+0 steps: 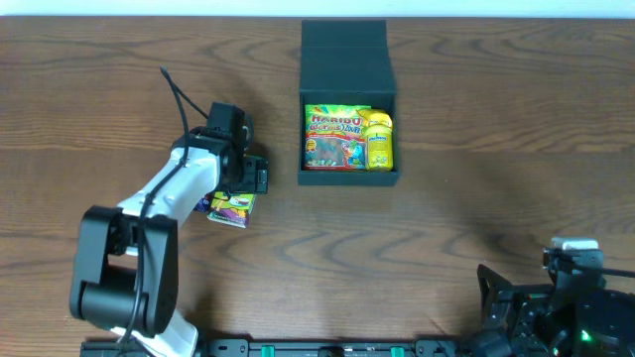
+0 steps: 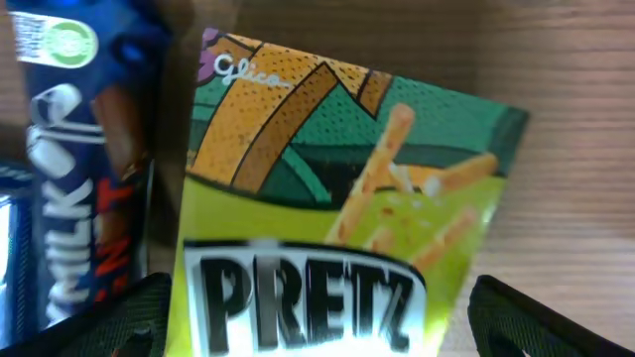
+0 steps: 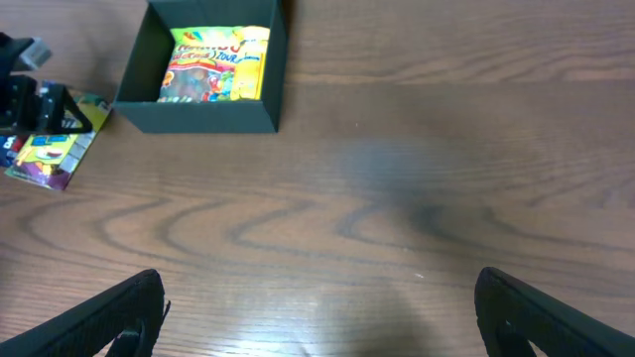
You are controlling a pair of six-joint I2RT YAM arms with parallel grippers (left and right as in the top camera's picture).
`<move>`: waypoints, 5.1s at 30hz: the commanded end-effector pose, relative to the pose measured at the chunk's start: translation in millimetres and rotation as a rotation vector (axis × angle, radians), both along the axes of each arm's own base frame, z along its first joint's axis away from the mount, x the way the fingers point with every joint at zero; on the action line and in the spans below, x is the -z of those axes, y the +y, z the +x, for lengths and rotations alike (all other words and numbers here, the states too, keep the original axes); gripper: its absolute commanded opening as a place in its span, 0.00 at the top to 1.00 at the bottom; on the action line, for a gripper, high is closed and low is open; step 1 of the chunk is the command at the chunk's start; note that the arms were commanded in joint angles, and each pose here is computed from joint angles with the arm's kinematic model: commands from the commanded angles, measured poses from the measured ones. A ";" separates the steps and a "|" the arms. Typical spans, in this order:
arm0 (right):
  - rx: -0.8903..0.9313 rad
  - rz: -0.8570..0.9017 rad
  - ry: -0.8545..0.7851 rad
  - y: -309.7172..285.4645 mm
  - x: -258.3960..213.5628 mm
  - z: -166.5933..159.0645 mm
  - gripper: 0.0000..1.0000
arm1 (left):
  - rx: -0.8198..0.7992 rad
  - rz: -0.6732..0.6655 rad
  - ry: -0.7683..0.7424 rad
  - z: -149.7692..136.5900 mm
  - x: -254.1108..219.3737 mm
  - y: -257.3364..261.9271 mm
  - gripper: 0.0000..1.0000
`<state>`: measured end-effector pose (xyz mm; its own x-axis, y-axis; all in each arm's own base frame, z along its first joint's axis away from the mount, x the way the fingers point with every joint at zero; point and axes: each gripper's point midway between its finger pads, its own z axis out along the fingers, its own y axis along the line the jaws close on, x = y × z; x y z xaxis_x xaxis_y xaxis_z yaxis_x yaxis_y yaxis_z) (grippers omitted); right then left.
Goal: Pack container
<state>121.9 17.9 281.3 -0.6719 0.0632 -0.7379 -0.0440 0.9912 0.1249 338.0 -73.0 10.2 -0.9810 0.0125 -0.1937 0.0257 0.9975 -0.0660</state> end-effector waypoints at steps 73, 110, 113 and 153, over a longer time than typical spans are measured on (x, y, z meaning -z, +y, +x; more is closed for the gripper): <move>0.005 0.005 -0.005 -0.5 -2.0 -0.1 0.01 | 0.090 -0.130 -0.206 100.0 -91.1 -193.8 0.47; 0.005 0.005 -0.005 -0.5 -2.0 -0.1 0.01 | 0.161 -0.167 -0.156 100.3 -59.8 -208.5 0.94; 0.005 0.005 -0.005 -0.5 -2.0 -0.1 0.01 | 0.162 -0.169 -0.149 99.8 -56.3 -209.4 0.94; 0.005 0.005 -0.005 -0.5 -2.0 -0.1 0.01 | 0.316 -0.263 -0.176 77.7 -70.1 -266.1 0.94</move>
<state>121.9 17.9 281.3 -0.6719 0.0632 -0.7379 -0.0440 0.9912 0.1249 416.5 -329.3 75.2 -0.9024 0.2050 -0.3791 0.3229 0.9042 -0.2796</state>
